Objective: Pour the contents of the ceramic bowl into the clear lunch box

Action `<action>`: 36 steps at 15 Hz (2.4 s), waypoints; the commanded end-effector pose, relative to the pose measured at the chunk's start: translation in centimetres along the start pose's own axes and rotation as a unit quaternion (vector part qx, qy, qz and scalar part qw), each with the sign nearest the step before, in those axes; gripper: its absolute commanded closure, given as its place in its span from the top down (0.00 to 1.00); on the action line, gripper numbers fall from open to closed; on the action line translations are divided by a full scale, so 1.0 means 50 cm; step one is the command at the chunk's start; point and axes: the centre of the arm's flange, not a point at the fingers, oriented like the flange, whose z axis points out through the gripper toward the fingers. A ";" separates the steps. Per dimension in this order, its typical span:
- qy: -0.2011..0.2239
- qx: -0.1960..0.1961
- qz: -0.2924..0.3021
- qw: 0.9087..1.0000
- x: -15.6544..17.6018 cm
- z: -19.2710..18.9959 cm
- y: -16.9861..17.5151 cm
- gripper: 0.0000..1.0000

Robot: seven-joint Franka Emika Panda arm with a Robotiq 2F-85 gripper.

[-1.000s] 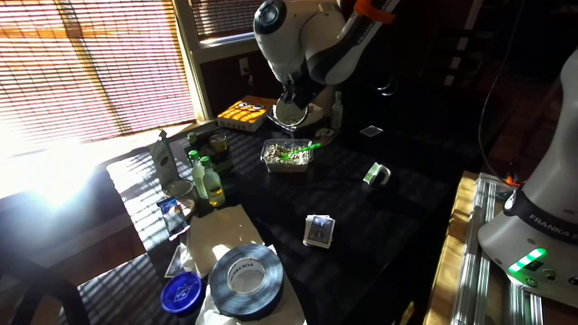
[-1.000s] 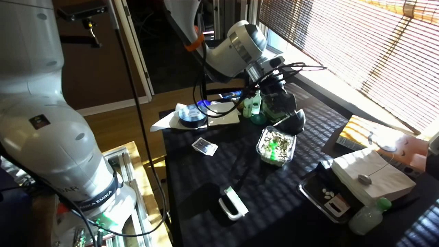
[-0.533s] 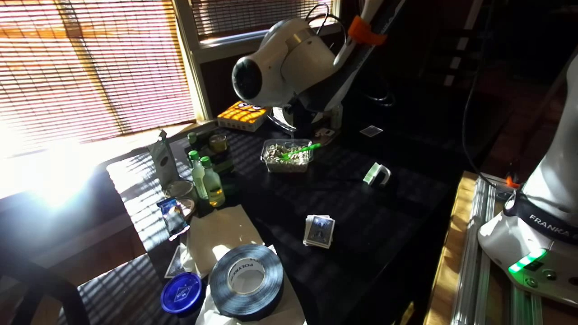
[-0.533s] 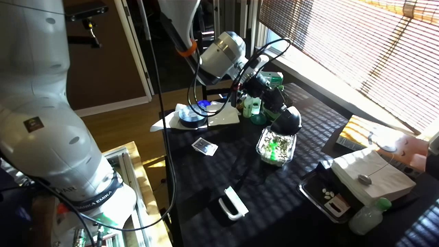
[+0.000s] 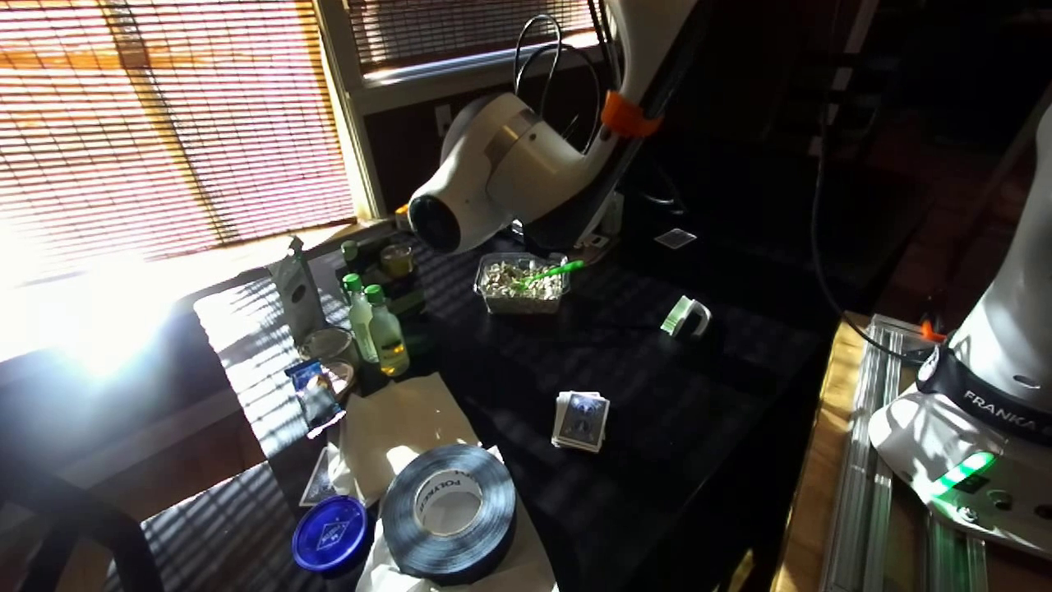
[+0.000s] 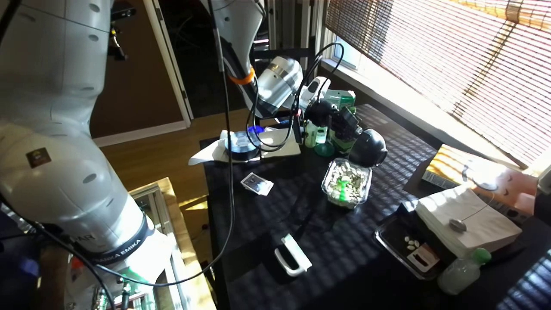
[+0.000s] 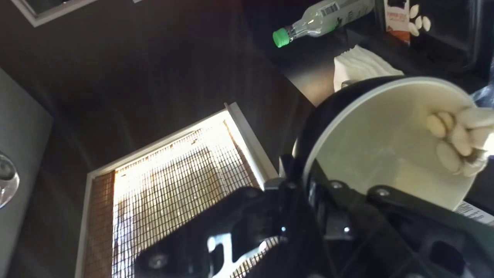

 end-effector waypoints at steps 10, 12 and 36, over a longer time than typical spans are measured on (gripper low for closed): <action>-0.026 -0.047 0.027 0.998 0.047 0.053 -0.024 0.02; -0.054 -0.013 0.041 0.998 0.073 0.101 0.016 0.02; -0.304 0.404 0.294 0.811 0.146 0.273 0.097 0.02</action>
